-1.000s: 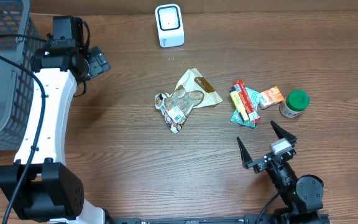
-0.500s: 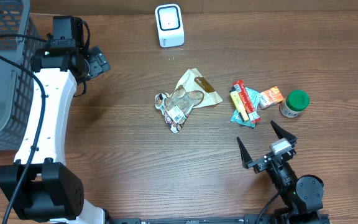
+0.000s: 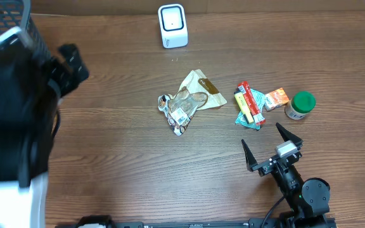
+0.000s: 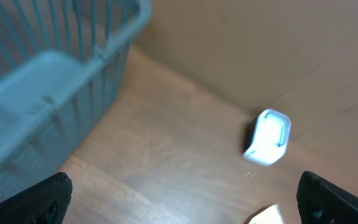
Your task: Scan the item barcode
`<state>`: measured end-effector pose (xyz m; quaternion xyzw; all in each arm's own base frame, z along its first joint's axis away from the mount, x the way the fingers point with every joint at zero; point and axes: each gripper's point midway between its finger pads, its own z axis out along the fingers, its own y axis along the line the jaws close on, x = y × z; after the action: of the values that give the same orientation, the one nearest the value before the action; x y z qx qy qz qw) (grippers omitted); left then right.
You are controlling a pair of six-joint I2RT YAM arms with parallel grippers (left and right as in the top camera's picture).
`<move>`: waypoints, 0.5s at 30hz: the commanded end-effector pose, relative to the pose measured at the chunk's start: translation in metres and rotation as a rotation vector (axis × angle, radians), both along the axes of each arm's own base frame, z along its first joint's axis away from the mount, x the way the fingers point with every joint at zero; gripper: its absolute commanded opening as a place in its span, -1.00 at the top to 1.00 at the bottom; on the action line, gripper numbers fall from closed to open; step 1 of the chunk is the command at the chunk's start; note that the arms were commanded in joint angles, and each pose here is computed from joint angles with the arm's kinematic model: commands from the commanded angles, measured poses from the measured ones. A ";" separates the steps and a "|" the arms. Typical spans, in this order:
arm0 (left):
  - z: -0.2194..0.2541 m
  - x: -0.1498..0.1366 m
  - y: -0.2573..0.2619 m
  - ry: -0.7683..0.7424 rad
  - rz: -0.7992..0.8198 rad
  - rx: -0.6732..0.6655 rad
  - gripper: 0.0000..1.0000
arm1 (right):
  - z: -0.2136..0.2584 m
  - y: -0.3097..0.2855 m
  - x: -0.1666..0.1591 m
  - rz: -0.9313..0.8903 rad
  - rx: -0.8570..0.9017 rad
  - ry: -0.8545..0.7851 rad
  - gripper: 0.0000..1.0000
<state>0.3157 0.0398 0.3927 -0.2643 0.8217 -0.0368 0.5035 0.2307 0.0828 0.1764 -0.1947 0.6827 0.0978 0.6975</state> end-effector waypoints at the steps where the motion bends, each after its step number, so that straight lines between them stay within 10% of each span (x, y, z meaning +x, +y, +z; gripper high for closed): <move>1: 0.016 -0.035 -0.003 -0.070 -0.018 0.020 -1.00 | -0.001 -0.002 0.001 -0.013 -0.002 -0.007 -1.00; 15: -0.085 -0.115 -0.011 -0.112 -0.044 -0.004 -0.99 | -0.001 -0.002 0.001 -0.013 -0.002 -0.007 -1.00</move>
<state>0.2063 0.0366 0.3147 -0.2633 0.8136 -0.0418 0.5167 0.2307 0.0828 0.1764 -0.1948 0.6826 0.0977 0.6975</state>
